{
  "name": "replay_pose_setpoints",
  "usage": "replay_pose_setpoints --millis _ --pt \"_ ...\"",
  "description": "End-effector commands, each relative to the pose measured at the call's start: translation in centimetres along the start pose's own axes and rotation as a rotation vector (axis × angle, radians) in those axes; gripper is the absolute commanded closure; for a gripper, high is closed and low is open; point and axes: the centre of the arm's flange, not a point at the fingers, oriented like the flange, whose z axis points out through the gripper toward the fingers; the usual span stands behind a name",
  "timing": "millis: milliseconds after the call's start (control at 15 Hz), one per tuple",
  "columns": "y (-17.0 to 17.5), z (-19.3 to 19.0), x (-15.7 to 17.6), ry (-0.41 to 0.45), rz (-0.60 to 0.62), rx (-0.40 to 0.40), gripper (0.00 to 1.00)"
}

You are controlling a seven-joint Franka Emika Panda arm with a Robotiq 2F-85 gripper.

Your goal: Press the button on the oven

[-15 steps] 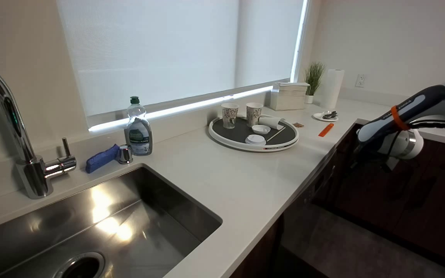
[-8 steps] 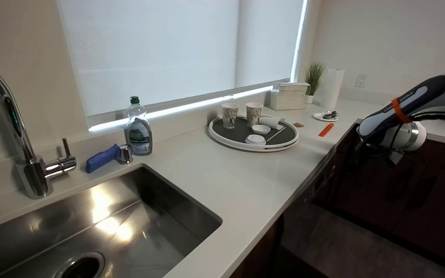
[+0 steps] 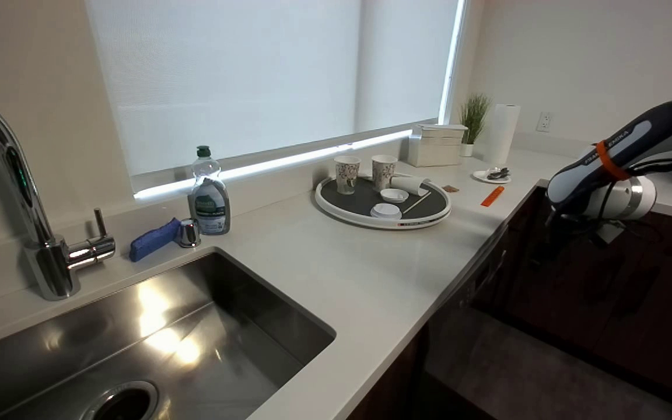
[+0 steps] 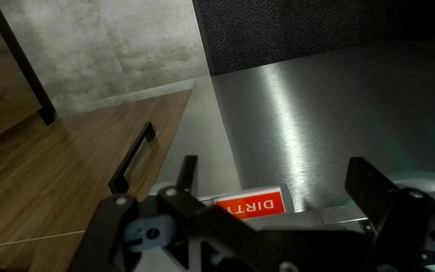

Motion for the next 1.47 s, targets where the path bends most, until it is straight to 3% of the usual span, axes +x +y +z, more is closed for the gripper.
replay_pose_setpoints --millis 0,1400 --pt "-1.9 -1.7 -1.2 -0.045 0.037 -0.013 0.00" --pt "-4.7 -8.4 -4.4 -0.004 0.052 -0.047 0.00"
